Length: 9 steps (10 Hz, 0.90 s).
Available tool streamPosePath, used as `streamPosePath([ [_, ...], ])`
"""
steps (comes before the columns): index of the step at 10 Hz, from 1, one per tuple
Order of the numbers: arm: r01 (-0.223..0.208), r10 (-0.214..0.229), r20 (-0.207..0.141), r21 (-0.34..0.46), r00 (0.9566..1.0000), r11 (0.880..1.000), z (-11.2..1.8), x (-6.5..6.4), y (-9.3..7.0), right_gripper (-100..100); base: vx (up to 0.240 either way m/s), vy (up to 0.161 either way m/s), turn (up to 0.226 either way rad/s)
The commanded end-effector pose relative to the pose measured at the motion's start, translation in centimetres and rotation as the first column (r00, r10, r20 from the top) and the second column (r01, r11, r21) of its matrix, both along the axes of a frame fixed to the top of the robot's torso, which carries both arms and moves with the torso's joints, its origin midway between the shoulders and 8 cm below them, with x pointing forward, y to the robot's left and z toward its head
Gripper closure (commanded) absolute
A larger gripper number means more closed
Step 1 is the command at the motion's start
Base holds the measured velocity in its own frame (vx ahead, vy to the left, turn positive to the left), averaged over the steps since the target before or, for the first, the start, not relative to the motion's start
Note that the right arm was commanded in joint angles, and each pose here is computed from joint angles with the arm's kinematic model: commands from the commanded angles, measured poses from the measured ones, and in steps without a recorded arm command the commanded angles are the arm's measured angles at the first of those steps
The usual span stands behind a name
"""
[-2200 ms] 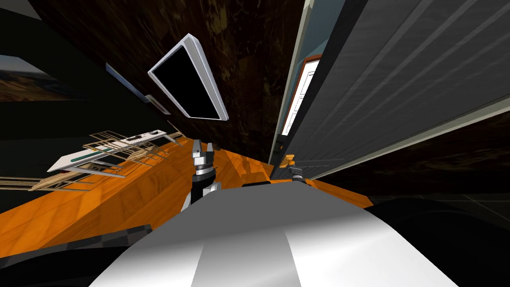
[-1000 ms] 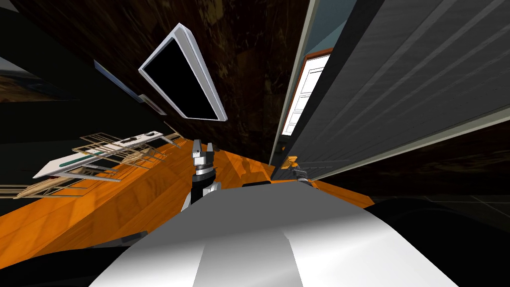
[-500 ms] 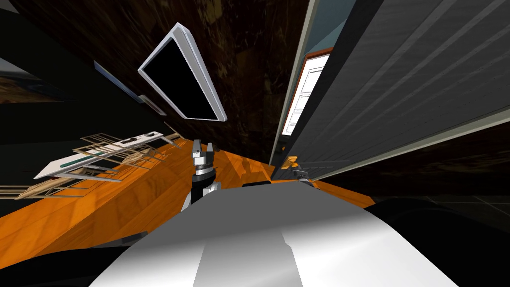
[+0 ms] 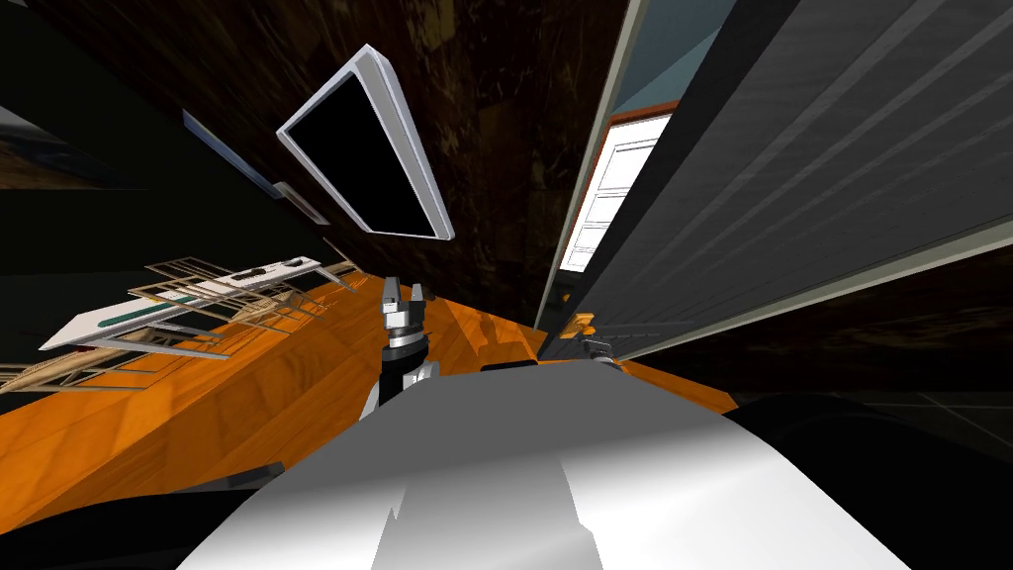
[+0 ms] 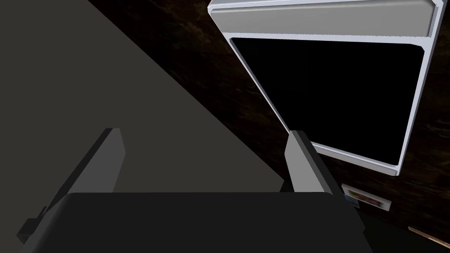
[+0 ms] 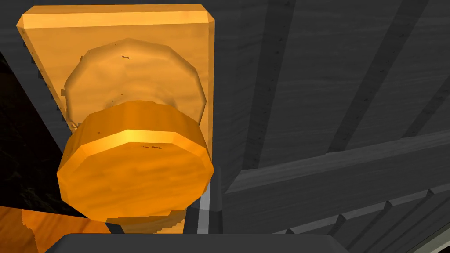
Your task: Pull the door open
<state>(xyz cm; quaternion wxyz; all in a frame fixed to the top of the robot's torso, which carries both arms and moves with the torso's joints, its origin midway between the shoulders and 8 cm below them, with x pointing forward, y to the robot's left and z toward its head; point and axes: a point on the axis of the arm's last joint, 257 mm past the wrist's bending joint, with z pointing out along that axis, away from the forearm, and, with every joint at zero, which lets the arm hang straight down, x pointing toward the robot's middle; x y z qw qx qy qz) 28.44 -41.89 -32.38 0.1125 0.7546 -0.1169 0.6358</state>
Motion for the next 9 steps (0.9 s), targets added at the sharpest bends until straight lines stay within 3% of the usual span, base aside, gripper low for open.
streamPosePath([
  [1, -0.002, 0.003, 0.033, -0.008, 0.9995, 1.0, 1.2, 0.7, 0.1, 100, 0.0, 0.0, 0.0],
  [3, -0.002, 0.003, 0.033, -0.008, 0.9995, 1.0, 1.2, 0.7, 0.1, 100, -0.001, -0.002, 0.006],
  [4, -0.01, 0.01, 0.017, -0.001, 0.9998, 1.0, 0.2, 0.8, 0.5, -100, -0.109, -0.017, 0.092],
  [9, -0.042, 0.043, 0.071, -0.009, 0.9966, 0.999, 1.0, 3.1, 2.0, -100, -0.201, -0.021, 0.121],
])
